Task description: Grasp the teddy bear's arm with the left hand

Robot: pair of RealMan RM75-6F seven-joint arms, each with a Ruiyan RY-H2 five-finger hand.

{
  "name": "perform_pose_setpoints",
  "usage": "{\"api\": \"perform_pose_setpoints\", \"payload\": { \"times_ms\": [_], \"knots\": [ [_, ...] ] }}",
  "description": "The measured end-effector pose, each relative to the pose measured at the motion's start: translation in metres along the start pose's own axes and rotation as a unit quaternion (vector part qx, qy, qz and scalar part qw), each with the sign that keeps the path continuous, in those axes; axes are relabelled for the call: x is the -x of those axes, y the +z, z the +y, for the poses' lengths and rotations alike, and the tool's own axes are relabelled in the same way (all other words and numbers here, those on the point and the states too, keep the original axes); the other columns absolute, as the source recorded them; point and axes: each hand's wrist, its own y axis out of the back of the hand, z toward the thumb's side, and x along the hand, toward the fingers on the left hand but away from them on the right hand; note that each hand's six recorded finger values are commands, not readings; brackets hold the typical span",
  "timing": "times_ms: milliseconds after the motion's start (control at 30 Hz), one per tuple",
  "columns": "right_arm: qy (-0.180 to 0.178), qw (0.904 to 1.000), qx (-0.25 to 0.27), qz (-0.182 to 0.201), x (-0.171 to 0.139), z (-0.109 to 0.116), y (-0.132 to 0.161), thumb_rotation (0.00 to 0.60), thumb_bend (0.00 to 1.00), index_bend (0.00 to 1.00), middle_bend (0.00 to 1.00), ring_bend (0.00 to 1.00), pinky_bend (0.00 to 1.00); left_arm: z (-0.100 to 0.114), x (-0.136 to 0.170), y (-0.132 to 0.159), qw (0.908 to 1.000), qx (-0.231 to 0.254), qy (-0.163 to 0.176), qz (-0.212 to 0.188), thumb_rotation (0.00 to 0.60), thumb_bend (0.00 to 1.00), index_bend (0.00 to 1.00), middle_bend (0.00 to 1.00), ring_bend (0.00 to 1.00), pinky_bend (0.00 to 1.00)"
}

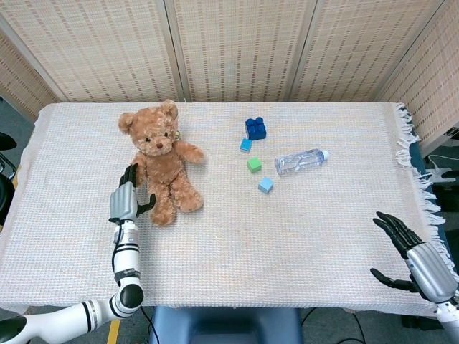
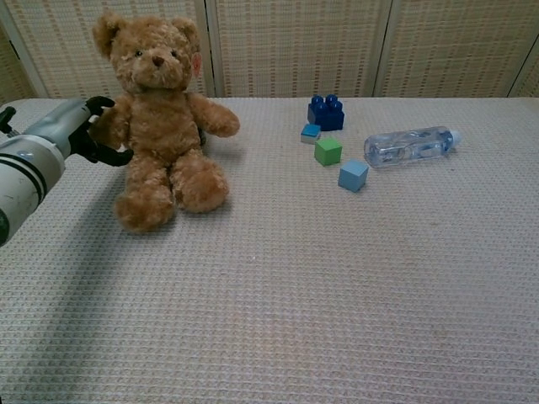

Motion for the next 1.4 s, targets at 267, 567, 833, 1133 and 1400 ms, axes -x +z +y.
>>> {"api": "perform_pose_setpoints", "payload": {
  "times_ms": [267, 567, 833, 1133, 1400],
  "knots": [
    [0.001, 1.0, -0.001, -0.002, 0.001, 0.0, -0.001, 0.6, 0.11, 0.0, 0.0, 0.0, 0.18, -0.005, -0.007, 0.007, 0.9999, -0.008, 0.008, 0.005, 0.6, 0.37, 0.0, 0.04, 0.11, 0.36],
    [0.006, 1.0, -0.003, -0.006, 0.002, -0.003, -0.001, 0.6, 0.11, 0.0, 0.0, 0.0, 0.18, -0.007, -0.013, 0.008, 0.9994, 0.019, 0.027, 0.009, 0.6, 0.37, 0.0, 0.17, 0.22, 0.44],
    [0.01, 0.9999, -0.004, -0.008, 0.003, -0.004, -0.002, 0.6, 0.11, 0.0, 0.0, 0.0, 0.18, -0.007, -0.017, 0.013, 0.9949, 0.064, 0.076, -0.015, 0.6, 0.37, 0.01, 0.25, 0.28, 0.47],
    [0.008, 0.9999, -0.003, -0.009, 0.003, -0.004, -0.002, 0.6, 0.11, 0.0, 0.0, 0.0, 0.18, -0.016, -0.016, 0.009, 0.9976, 0.044, 0.054, -0.009, 0.6, 0.37, 0.0, 0.15, 0.21, 0.45],
    [0.01, 0.9999, -0.004, -0.012, 0.004, -0.004, -0.002, 0.6, 0.11, 0.0, 0.0, 0.0, 0.18, -0.025, -0.017, 0.006, 0.9992, 0.039, 0.011, 0.004, 0.6, 0.37, 0.0, 0.05, 0.12, 0.43]
  ]
}}
